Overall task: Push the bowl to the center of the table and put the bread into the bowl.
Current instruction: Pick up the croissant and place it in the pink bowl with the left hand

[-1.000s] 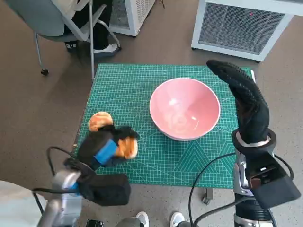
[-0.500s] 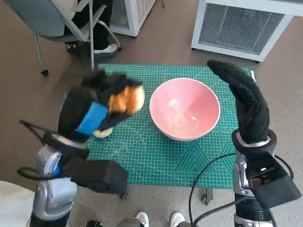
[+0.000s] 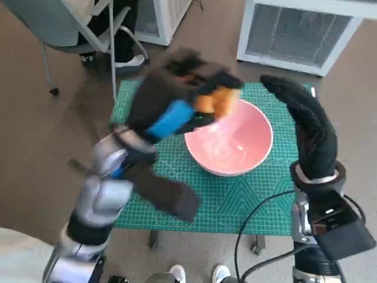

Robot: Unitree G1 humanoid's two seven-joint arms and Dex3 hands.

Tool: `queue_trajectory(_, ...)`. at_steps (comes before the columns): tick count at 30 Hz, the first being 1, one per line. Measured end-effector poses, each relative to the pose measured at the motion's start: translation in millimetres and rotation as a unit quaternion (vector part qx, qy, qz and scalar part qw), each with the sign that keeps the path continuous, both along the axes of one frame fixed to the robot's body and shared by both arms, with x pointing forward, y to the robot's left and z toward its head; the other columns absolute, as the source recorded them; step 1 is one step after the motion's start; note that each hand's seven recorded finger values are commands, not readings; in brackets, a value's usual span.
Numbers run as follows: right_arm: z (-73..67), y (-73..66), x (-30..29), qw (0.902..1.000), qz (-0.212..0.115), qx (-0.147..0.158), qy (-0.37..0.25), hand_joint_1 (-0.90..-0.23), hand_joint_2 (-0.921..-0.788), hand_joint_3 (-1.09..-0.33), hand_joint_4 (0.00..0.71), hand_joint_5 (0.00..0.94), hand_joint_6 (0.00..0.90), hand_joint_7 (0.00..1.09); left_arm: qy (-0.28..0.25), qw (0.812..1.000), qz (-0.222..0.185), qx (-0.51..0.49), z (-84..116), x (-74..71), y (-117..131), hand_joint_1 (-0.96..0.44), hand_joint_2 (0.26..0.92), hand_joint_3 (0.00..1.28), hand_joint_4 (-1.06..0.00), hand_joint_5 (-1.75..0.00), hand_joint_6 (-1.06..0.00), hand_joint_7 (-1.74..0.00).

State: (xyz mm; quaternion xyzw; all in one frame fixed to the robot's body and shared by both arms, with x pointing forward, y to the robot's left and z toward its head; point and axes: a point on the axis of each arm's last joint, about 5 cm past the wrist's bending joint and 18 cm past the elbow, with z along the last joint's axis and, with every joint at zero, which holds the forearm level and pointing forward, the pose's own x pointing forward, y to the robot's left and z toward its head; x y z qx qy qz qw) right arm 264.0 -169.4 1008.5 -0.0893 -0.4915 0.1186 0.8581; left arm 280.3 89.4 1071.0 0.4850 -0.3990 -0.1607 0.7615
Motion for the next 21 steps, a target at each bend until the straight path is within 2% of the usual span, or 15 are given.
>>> queue_trajectory(11,1.6,-3.0,-1.8,1.0,-0.006,0.001,-0.007,-0.512,-0.921,-0.731,0.371,0.012,-0.001,0.74,0.085,0.993,-0.007,0.08,-27,29.6,-26,0.0,0.92,0.14,-0.61,-1.32,-0.54,-1.19)
queue_trajectory(13,2.1,-3.6,-2.5,0.9999,-0.007,0.002,-0.009,-0.508,-0.921,-0.73,0.371,0.012,-0.001,0.74,0.102,0.991,-0.007,0.091,-32,32.9,-27,0.0,0.921,0.17,-0.58,-1.36,-0.51,-1.2)
queue_trajectory(15,2.2,-4.1,-3.1,0.9999,-0.01,0.003,-0.01,-0.508,-0.921,-0.73,0.372,0.012,-0.001,0.74,0.125,0.987,-0.01,0.104,-35,35.8,-29,0.0,0.921,0.24,-0.51,-1.4,-0.43,-1.32)
queue_trajectory(16,2.3,-4.2,-3.3,0.9999,-0.011,0.003,-0.011,-0.51,-0.921,-0.729,0.372,0.012,-0.001,0.74,0.137,0.984,-0.013,0.111,-37,37.0,-29,0.0,0.906,0.23,-0.42,-1.05,-0.36,-1.06)
queue_trajectory(17,2.2,-4.4,-3.5,0.9999,-0.012,0.003,-0.011,-0.511,-0.921,-0.728,0.372,0.012,-0.001,0.74,0.155,0.98,-0.018,0.122,-38,38.5,-29,0.0,0.911,0.19,-0.42,-0.73,-0.38,-0.79)
queue_trajectory(18,2.0,-4.6,-3.8,0.9998,-0.013,0.003,-0.011,-0.512,-0.921,-0.727,0.373,0.012,-0.001,0.74,0.171,0.976,-0.023,0.133,-39,39.7,-29,-0.02,0.905,0.14,-0.34,-0.46,-0.35,-0.55)
queue_trajectory(20,1.5,-4.9,-4.2,0.9998,-0.015,0.004,-0.01,-0.513,-0.921,-0.727,0.373,0.012,-0.001,0.74,0.204,0.966,-0.033,0.158,-40,41.8,-29,-0.07,0.9,0.09,-0.24,-0.24,-0.32,-0.31)
queue_trajectory(21,1.1,-5.0,-4.5,0.9998,-0.017,0.005,-0.01,-0.514,-0.921,-0.727,0.373,0.012,-0.001,0.74,0.222,0.959,-0.039,0.172,-40,42.8,-29,-0.08,0.899,0.07,-0.22,-0.19,-0.31,-0.26)
